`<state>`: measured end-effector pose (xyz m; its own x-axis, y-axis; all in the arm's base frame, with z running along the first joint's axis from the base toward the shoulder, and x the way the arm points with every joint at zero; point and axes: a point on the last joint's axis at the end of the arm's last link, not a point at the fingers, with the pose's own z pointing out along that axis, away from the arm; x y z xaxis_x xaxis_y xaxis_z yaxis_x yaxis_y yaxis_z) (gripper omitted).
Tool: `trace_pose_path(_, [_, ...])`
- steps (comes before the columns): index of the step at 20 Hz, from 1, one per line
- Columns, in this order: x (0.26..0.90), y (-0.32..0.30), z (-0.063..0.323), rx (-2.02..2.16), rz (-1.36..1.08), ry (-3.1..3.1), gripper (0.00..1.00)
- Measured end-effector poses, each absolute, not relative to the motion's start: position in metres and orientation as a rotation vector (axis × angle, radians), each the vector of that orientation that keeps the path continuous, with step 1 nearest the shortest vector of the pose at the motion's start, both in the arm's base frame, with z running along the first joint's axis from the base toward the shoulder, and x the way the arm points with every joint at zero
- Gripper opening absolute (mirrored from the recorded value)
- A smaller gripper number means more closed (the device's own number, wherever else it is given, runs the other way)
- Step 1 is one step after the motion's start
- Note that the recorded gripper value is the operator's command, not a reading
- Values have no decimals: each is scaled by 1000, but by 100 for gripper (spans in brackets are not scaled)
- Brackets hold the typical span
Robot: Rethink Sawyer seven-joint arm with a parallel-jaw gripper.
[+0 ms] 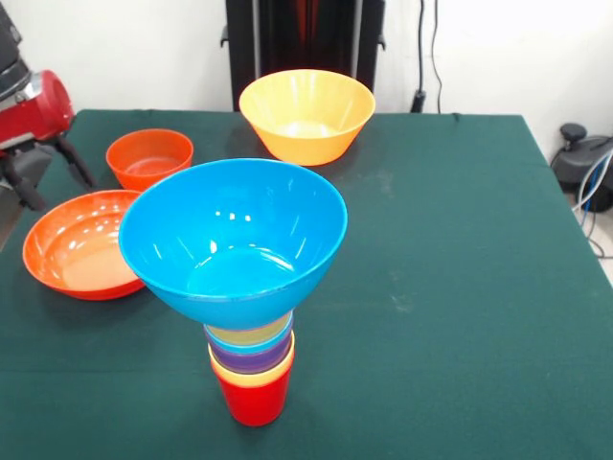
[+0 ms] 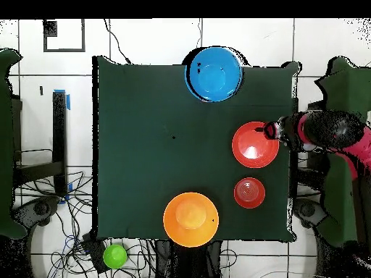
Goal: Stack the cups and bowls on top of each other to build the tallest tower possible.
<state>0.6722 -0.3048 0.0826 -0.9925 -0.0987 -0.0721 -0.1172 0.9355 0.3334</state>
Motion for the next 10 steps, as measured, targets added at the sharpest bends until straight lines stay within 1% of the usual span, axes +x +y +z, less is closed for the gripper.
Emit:
trace_pose_path(5, [678,-316,81,-193,489,3026,100])
trace_pose_path(10, [673,-319,64,-202,485,3038,100])
